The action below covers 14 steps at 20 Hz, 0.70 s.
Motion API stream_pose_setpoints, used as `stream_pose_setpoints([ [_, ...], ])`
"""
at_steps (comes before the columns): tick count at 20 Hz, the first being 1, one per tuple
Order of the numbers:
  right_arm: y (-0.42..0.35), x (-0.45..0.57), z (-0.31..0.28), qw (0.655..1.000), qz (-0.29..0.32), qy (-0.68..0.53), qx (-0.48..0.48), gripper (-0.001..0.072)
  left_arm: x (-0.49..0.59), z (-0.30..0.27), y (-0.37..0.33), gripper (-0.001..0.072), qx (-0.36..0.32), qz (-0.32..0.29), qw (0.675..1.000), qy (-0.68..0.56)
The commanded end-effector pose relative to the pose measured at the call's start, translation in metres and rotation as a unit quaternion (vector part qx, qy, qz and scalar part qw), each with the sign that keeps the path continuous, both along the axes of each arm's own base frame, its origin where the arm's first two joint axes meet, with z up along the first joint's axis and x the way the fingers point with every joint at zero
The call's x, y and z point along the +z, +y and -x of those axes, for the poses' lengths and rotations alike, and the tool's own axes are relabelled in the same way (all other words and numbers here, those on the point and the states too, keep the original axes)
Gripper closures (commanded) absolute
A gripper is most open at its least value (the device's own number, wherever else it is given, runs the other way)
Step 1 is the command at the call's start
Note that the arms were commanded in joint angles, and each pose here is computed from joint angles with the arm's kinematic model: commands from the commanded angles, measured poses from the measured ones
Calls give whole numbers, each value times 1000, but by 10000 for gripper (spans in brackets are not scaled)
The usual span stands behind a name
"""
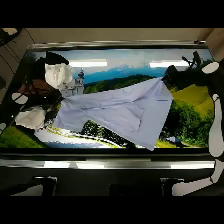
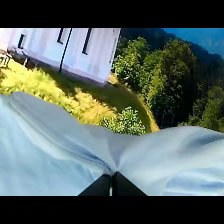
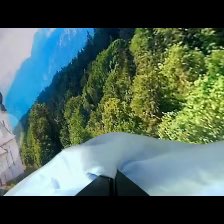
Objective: Fold the shirts.
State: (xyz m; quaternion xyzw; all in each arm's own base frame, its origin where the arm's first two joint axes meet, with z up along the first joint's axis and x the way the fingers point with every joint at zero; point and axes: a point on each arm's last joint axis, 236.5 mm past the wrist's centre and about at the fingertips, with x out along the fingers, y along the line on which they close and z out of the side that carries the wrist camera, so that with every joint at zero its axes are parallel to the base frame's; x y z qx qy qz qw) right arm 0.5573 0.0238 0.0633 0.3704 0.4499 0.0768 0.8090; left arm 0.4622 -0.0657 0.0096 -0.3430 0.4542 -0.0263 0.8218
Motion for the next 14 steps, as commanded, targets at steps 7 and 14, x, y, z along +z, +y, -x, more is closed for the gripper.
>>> stream_pose_setpoints([
  [7, 22, 12, 38, 991, 64, 2, 119, 179, -10, -35, -8, 681, -91, -30, 994, -53],
  [14, -50, -22, 203, 939, 158, 269, 147, 106, -7, -46, 5, 680, -100, -72, 990, -72],
])
